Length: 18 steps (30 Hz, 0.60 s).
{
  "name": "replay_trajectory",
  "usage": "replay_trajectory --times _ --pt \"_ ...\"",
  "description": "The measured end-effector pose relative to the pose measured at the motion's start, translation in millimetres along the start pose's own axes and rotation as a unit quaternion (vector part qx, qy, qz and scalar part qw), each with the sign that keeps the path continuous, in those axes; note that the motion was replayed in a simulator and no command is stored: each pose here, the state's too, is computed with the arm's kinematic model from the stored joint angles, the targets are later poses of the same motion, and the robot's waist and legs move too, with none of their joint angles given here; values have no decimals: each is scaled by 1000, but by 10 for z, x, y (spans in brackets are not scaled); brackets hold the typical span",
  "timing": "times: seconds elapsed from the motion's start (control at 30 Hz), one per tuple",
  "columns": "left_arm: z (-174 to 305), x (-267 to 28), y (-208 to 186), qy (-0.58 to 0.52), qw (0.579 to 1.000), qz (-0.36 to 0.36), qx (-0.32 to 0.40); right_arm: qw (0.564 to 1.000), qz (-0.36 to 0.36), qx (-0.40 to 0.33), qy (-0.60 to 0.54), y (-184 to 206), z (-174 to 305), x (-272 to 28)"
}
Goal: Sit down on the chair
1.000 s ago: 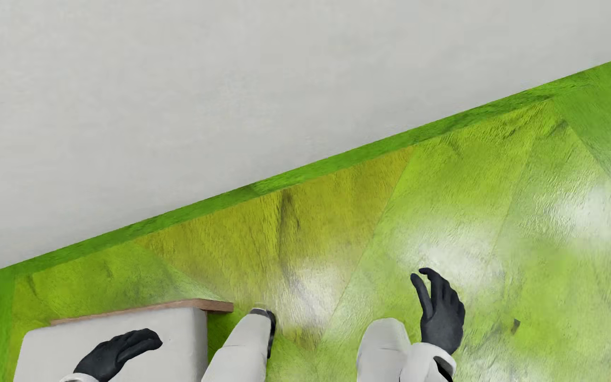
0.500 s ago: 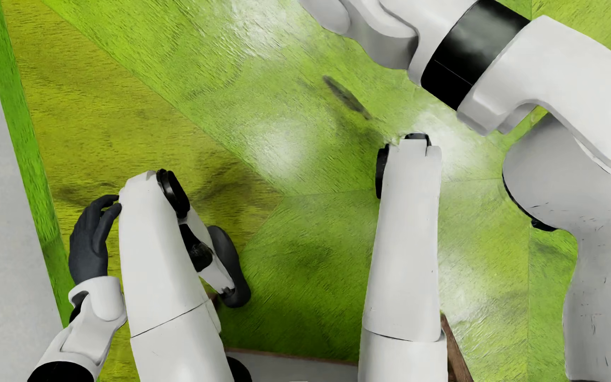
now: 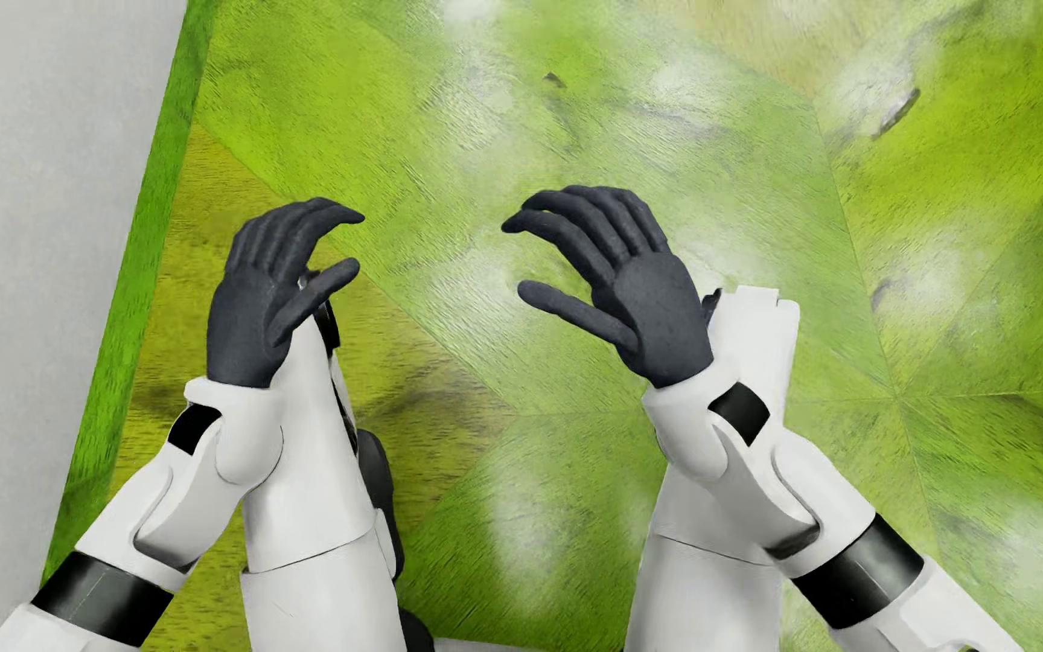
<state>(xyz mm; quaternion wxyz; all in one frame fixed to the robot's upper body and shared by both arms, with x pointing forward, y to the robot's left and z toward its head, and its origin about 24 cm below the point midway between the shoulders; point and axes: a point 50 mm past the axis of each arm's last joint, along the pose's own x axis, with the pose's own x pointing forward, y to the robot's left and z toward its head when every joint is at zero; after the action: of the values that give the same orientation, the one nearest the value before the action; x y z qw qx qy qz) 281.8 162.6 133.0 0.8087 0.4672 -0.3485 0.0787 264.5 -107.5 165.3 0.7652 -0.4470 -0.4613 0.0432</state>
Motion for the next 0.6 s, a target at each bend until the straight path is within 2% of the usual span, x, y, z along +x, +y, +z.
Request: replay_trajectory --times 0.1,0.17,0.2,0.27,0.37,0.6 --pt "392 62 -297 -118 978 -168 -39 989 137 3 56 212 -85 -480" --pt "367 21 -499 -122 960 -251 -24 979 177 14 96 407 -146 -696" --pt "322 -33 -602 -110 954 -278 -22 979 165 6 119 440 -204 -755" --pt "243 -35 -628 -96 964 -245 -31 976 151 -1 159 534 -327 -810" --pt "235 -49 -692 -113 947 -299 -25 970 188 0 155 574 -377 -829" --pt "57 -163 -754 -33 967 -251 -29 969 173 2 176 690 -426 -833"
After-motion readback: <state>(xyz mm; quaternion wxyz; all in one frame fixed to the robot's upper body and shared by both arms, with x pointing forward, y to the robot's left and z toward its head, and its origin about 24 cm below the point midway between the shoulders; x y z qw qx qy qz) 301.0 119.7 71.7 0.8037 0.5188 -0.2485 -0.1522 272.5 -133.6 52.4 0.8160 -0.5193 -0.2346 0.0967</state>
